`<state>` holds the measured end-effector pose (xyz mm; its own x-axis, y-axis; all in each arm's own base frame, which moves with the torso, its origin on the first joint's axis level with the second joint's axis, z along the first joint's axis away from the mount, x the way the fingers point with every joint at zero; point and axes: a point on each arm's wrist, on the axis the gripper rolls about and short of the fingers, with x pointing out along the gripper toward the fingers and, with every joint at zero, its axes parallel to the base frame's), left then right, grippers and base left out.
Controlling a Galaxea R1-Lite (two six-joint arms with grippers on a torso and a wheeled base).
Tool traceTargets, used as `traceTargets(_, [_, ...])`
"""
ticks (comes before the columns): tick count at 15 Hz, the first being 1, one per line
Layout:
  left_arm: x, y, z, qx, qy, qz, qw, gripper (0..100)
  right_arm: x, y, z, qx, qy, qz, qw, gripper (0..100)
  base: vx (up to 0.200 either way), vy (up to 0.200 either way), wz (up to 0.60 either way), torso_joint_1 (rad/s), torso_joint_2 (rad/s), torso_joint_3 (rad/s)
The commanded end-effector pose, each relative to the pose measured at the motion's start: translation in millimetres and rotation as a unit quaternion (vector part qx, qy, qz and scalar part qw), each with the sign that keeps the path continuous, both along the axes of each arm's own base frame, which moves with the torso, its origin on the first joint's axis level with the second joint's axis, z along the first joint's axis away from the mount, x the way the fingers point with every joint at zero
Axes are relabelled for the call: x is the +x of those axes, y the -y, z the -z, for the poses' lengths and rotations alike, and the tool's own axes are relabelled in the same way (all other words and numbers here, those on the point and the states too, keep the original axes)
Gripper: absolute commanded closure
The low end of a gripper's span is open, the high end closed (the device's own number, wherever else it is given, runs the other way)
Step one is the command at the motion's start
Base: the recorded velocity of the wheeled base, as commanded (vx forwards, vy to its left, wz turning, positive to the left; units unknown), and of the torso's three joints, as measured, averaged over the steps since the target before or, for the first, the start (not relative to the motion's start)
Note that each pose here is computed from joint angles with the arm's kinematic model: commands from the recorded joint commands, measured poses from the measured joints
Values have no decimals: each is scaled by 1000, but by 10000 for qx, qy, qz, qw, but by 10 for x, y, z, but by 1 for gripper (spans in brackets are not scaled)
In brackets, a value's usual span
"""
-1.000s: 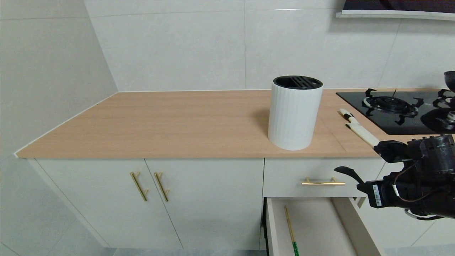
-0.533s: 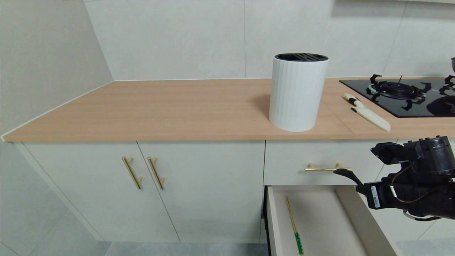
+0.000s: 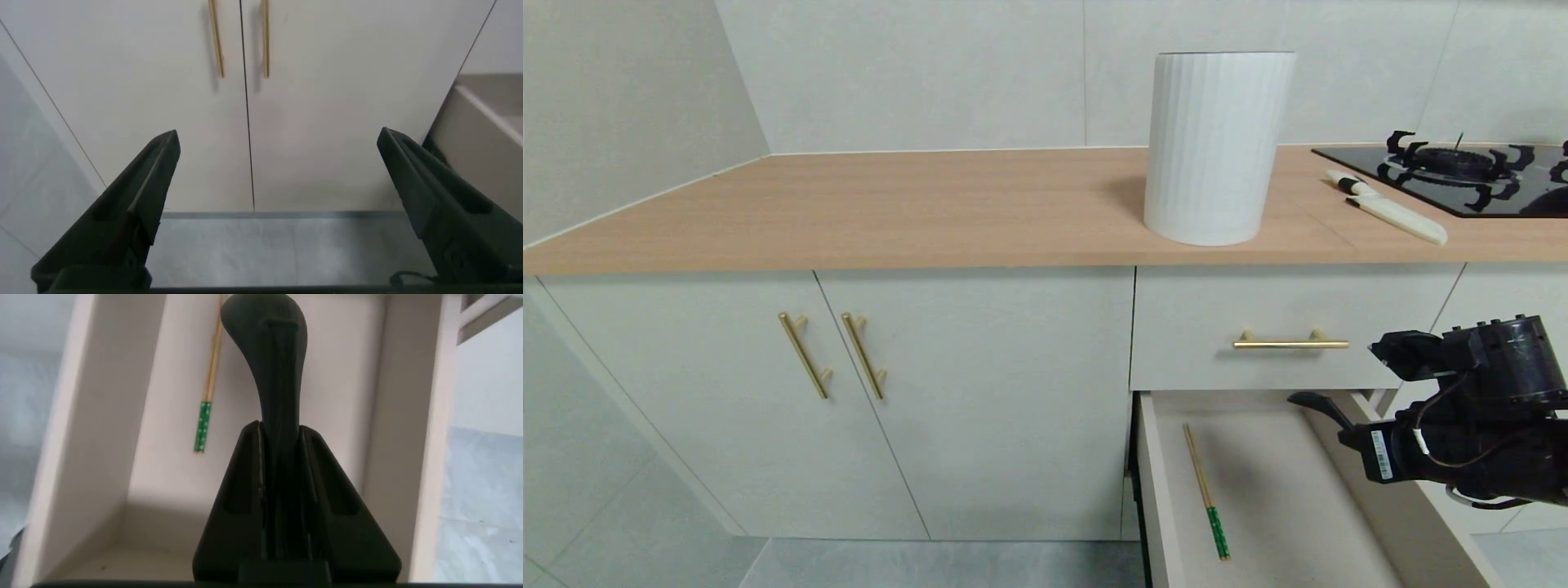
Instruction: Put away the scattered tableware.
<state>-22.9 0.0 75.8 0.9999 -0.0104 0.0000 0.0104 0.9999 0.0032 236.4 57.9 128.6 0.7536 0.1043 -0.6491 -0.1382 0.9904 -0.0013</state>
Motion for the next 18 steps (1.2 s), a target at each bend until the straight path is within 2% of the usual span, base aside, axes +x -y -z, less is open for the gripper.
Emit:
traceTargets(1, [0,0,0,-1,0,2,10000,0,8,-3,11,-5,-19,0,10000,100,0,0,0,-119,476,334])
traceTargets(4, [0,0,0,-1,0,2,10000,0,18,-5,35,-21,-62,6,10000,100,0,0,0,-62,286,216])
traceTargets(8, [0,0,0,-1,0,2,10000,0,27,-8,48,-23,-93,0,10000,100,0,0,0,-15,33,21])
traceTargets(10, [0,0,0,-1,0,2,10000,0,84,-22,146,-65,-257,0,9996,100,0,0,0,0,0,0])
traceTargets(15, [0,0,0,-1,0,2,10000,0,406,-134,641,-78,-567,54,9983,100,0,0,0,0,0,0])
traceTargets(18, [0,0,0,-1,0,2,10000,0,613,-192,1049,-101,-524,493,9974,100,0,0,0,0,0,0])
